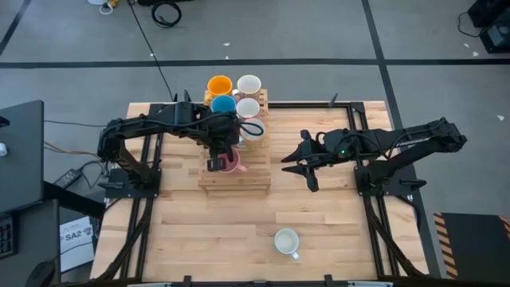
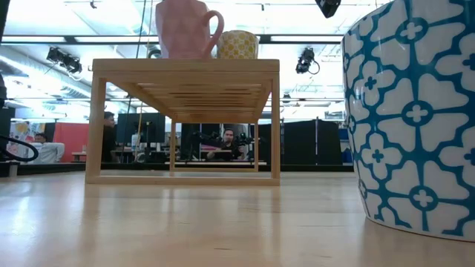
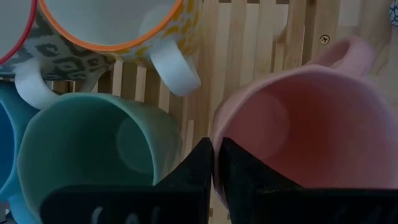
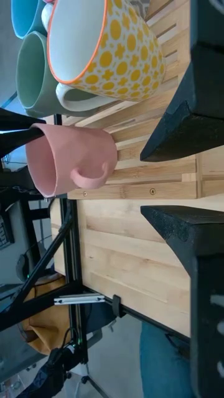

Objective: Place coffee mugs
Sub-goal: Put the pink mug on the shelf

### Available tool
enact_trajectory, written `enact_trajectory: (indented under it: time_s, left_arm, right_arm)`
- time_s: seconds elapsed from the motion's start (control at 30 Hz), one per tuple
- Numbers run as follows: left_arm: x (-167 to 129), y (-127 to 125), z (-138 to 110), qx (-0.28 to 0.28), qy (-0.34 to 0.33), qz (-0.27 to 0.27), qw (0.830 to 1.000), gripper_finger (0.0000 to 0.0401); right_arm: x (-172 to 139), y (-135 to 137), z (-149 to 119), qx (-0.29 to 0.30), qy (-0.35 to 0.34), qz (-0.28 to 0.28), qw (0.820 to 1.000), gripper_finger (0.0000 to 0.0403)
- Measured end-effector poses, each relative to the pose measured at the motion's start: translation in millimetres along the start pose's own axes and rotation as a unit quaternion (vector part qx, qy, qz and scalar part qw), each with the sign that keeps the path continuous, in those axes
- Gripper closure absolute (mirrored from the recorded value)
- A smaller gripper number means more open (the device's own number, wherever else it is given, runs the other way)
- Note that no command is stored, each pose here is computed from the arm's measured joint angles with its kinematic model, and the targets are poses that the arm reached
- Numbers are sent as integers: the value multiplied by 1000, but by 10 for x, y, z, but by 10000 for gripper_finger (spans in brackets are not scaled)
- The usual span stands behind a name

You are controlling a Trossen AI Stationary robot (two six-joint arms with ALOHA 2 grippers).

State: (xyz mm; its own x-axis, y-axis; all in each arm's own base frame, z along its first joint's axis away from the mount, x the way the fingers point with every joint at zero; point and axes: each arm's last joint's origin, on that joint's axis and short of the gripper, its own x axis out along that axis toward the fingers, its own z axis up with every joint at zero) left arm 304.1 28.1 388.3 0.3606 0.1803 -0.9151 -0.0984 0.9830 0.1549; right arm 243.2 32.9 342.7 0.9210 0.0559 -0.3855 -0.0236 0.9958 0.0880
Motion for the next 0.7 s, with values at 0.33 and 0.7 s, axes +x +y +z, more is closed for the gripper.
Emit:
enact_trajectory:
  time_s: [0.33, 0.7]
  left_arm:
    - [2, 1, -2, 0, 1, 2, 1000, 363]
    - [3, 9, -3, 1, 2, 17, 1000, 316]
  right_arm:
    - [0, 0, 0, 0, 0, 0, 1000, 273]
    - [0, 0, 0, 0, 0, 0, 1000, 273]
